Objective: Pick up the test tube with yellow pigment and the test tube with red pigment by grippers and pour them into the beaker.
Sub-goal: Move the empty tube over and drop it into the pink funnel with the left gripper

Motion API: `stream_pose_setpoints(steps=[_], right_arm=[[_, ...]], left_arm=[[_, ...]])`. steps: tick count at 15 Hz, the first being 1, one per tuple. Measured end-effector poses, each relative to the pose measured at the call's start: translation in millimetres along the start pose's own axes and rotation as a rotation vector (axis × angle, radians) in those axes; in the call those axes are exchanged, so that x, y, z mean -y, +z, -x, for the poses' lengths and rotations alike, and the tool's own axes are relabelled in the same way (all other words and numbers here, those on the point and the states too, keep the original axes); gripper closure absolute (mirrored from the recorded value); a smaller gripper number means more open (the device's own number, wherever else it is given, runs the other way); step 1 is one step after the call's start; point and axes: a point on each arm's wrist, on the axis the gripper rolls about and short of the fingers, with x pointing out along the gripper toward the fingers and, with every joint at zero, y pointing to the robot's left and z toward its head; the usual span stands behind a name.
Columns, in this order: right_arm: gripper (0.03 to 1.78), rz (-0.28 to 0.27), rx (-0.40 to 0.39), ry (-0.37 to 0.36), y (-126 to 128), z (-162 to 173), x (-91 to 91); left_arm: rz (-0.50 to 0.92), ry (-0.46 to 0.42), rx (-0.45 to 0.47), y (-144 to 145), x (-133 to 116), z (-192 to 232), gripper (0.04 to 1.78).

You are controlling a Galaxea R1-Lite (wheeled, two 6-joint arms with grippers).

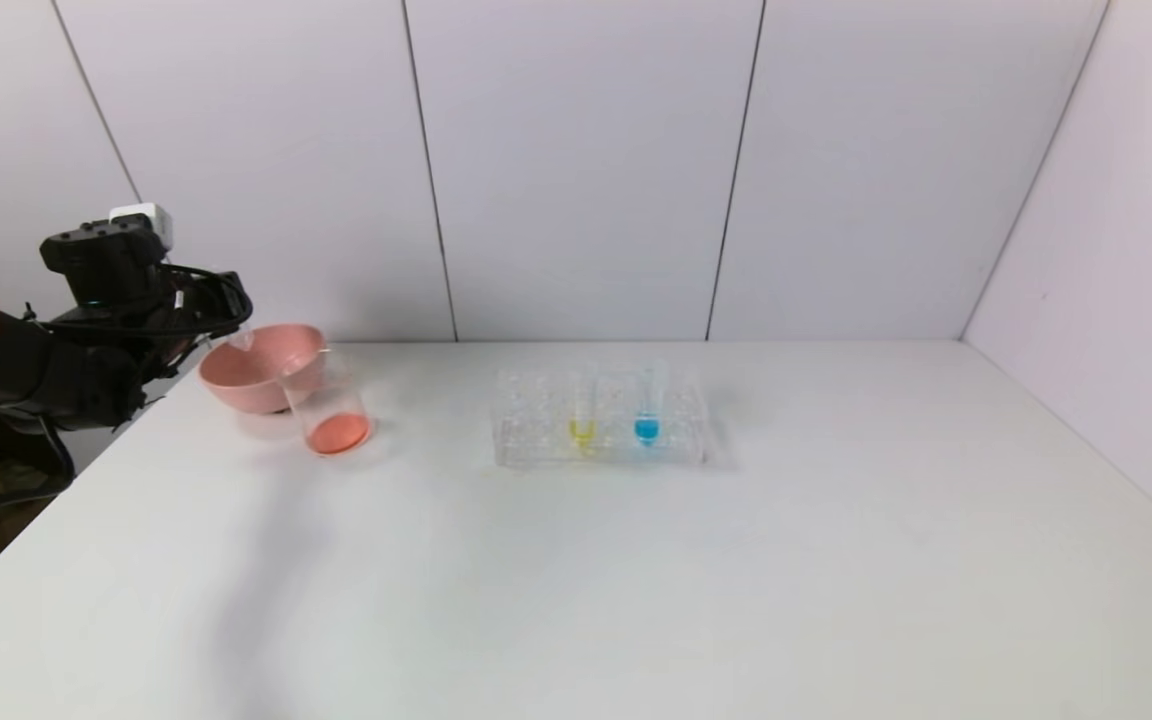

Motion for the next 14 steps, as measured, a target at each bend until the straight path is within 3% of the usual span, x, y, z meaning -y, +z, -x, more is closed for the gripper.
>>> stream_pose_setpoints(steps=[14], right_arm=[[0.1,0.0,0.0,0.0,0.0,0.0,0.0]], left_arm=[[-0.022,0.002,0.003,-4.4,8.9,3.4,1.36]])
